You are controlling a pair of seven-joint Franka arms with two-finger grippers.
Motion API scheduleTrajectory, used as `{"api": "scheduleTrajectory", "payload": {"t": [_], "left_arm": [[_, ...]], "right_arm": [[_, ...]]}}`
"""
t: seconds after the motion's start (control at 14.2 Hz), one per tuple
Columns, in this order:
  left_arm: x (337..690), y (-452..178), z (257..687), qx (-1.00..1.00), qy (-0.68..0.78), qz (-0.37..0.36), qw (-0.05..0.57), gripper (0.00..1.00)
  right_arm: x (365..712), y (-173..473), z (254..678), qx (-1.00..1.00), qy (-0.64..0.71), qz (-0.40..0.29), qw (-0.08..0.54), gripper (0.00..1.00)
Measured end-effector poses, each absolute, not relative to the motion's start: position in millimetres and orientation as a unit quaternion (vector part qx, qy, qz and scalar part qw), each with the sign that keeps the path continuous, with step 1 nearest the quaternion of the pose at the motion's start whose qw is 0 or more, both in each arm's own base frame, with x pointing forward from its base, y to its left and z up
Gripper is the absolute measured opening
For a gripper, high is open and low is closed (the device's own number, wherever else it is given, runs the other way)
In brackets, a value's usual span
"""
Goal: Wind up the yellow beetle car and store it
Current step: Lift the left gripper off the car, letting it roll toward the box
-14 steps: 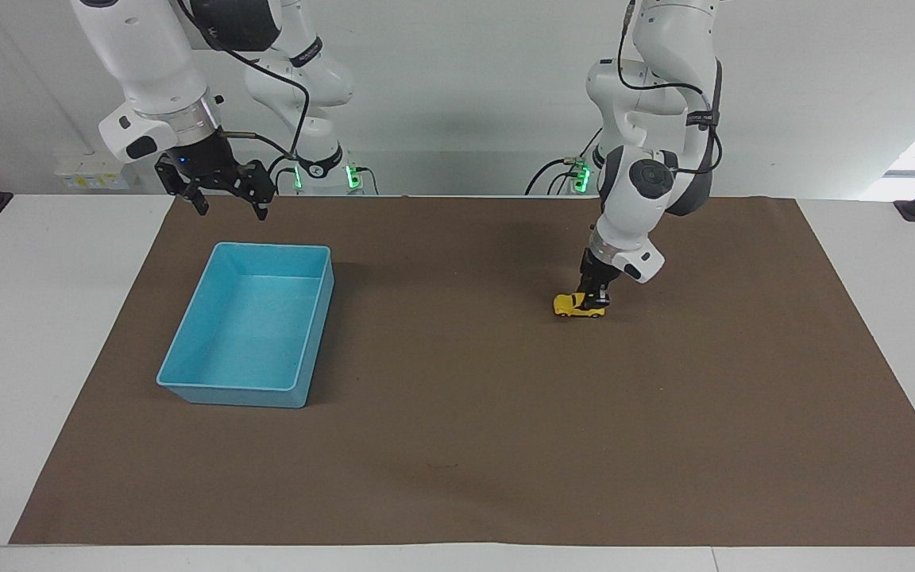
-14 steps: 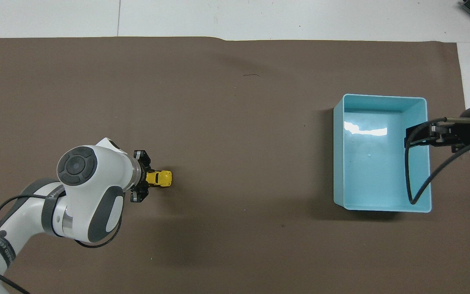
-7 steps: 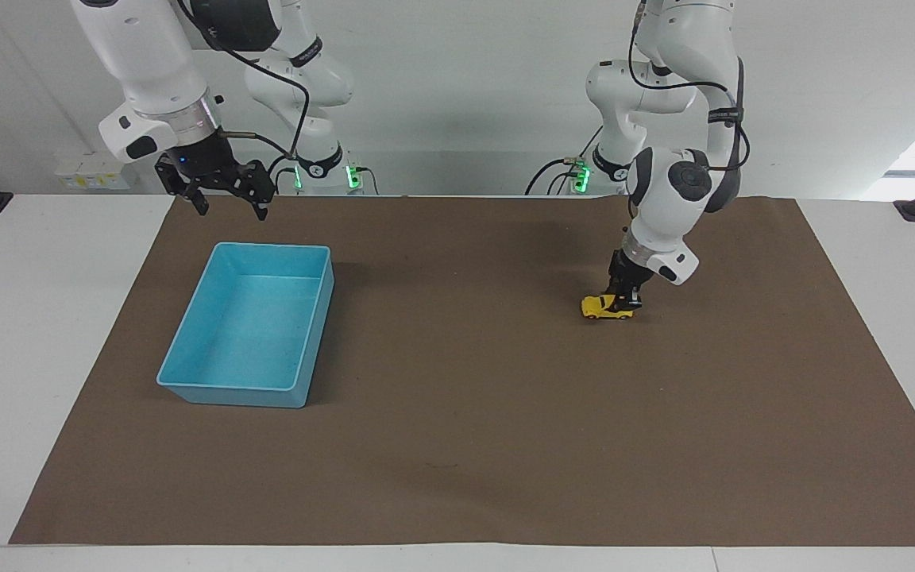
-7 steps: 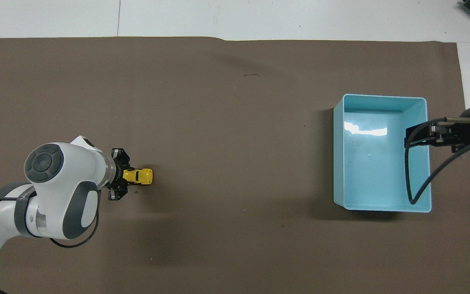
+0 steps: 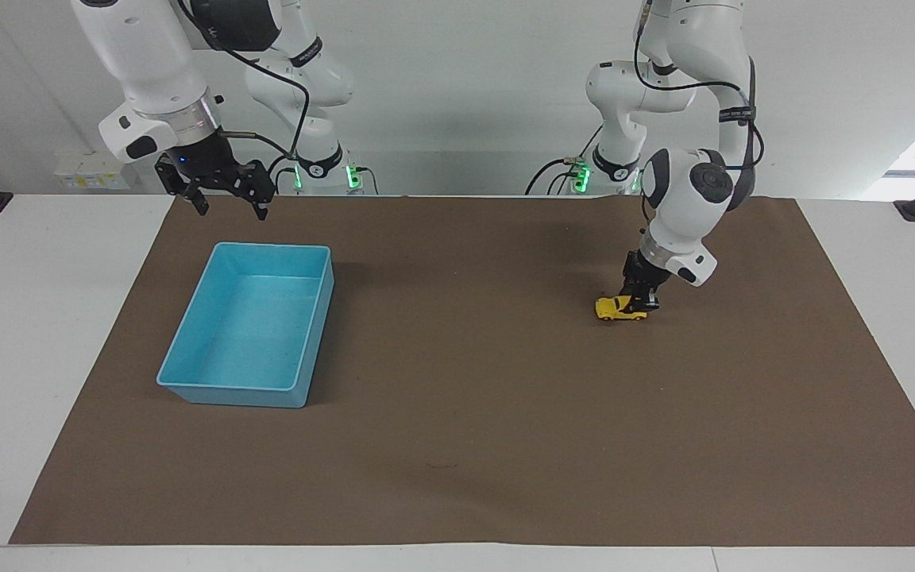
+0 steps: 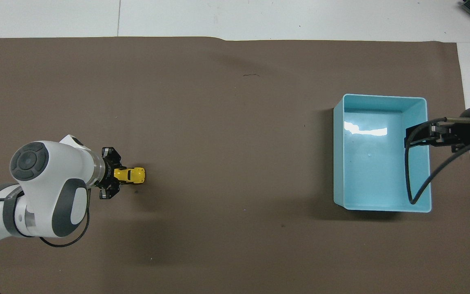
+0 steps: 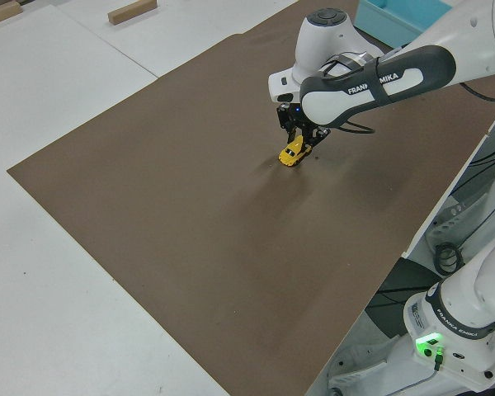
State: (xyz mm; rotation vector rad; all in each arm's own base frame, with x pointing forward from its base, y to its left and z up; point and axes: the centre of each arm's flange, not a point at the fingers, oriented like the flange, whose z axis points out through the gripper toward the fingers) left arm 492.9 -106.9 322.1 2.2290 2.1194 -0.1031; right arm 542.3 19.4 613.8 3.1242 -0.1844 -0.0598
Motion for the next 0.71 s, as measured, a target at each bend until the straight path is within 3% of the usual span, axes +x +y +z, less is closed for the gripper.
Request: {"api": "scheduleTrajectory", "payload": {"t": [0.07,0.14,0.49,0.71], "left_arm": [[492.9,-106.8,322.0,0.724,0.688,-0.034,0.032,0.38],[493.3,-105.7,321.0,0.723,0.689,-0.034,0.031,0.46],[514.2,-110.5,357.5,0.726,0.686,-0.046,0.026,1.00],[531.5,-110.3,392.7,0.726,0.686,-0.044,0.033,1.00]], "right_arm": [[542.3,19.4,613.8,0.998,-0.059,-0.019,0.006,1.00],[542.3,19.4,613.8,0.998,-0.059,-0.019,0.006,1.00],[542.3,19.4,613.8,0.998,-0.059,-0.019,0.006,1.00],[542.3,19.4,613.8,0.998,-0.059,-0.019,0.006,1.00]]}}
